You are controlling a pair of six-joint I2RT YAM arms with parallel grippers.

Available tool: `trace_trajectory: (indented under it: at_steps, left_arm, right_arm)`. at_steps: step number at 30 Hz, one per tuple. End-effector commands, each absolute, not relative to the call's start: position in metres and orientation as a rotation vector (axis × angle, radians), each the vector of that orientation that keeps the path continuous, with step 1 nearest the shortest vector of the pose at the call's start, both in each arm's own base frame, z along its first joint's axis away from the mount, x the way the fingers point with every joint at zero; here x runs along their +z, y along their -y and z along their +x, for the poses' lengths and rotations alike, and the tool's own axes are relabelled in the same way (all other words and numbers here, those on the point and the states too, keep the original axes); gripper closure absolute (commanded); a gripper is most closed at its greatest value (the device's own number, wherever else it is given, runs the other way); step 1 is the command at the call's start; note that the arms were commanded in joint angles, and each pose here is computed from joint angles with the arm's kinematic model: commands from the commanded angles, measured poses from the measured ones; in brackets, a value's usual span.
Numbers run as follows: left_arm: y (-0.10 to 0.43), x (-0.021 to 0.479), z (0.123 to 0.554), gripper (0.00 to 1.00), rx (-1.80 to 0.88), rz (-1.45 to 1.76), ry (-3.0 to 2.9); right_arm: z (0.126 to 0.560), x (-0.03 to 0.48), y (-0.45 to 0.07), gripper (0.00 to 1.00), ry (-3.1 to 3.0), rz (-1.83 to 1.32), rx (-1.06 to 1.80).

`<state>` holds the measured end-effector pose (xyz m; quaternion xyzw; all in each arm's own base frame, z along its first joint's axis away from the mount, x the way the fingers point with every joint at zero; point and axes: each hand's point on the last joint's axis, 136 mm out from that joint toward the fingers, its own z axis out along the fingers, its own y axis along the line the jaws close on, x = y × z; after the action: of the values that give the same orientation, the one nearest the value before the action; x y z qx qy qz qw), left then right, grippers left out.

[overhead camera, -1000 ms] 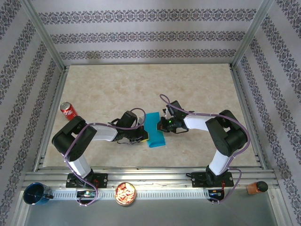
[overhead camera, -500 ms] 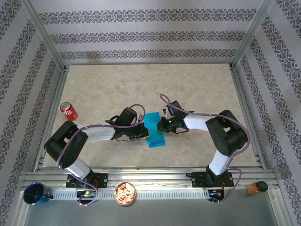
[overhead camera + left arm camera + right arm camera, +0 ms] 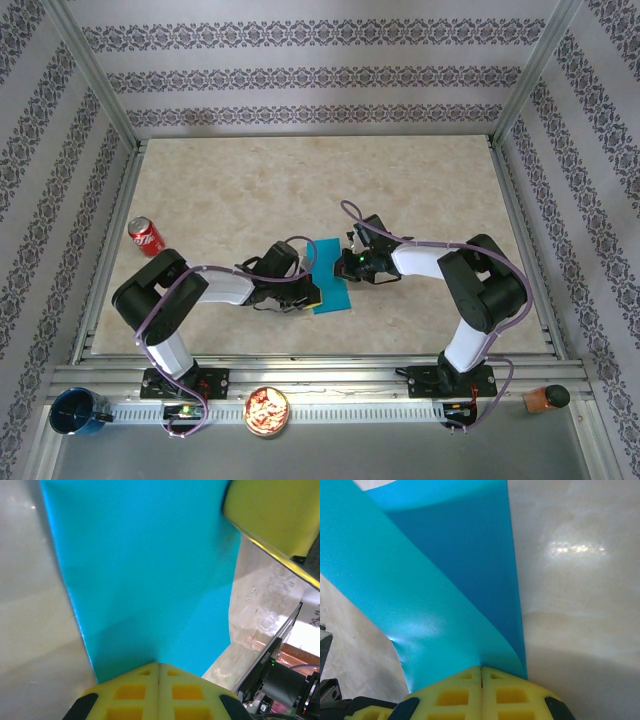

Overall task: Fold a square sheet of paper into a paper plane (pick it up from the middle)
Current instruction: First fold the square sheet of paper in half at the center of the table.

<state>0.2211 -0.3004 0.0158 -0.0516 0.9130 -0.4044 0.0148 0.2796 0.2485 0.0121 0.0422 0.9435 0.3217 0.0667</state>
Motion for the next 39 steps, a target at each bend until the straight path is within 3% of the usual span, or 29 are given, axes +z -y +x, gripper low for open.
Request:
trace_trajectory:
  at_steps: [1,9,18,26,39]
  left_arm:
    - [0.276,-0.018,0.193,1.00,-1.126,-0.196,-2.963]
    - [0.277,0.017,0.195,1.00,-1.196,-0.157,-2.866]
    - [0.299,0.064,0.231,0.97,-1.251,-0.110,-2.706]
    - [0.314,0.037,0.229,0.97,-1.335,-0.129,-2.769]
    - [0.274,-0.018,0.157,0.97,-1.112,-0.071,-2.991]
  right_arm:
    - [0.243,-0.035,-0.207,1.00,-3.045,0.249,0.675]
    - [0.242,-0.034,-0.206,1.00,-3.046,0.247,0.671]
    - [0.243,-0.033,-0.205,1.00,-3.039,0.250,0.671]
    - [0.243,-0.034,-0.206,1.00,-3.041,0.252,0.672]
    - [0.242,-0.036,-0.203,1.00,-3.048,0.256,0.651]
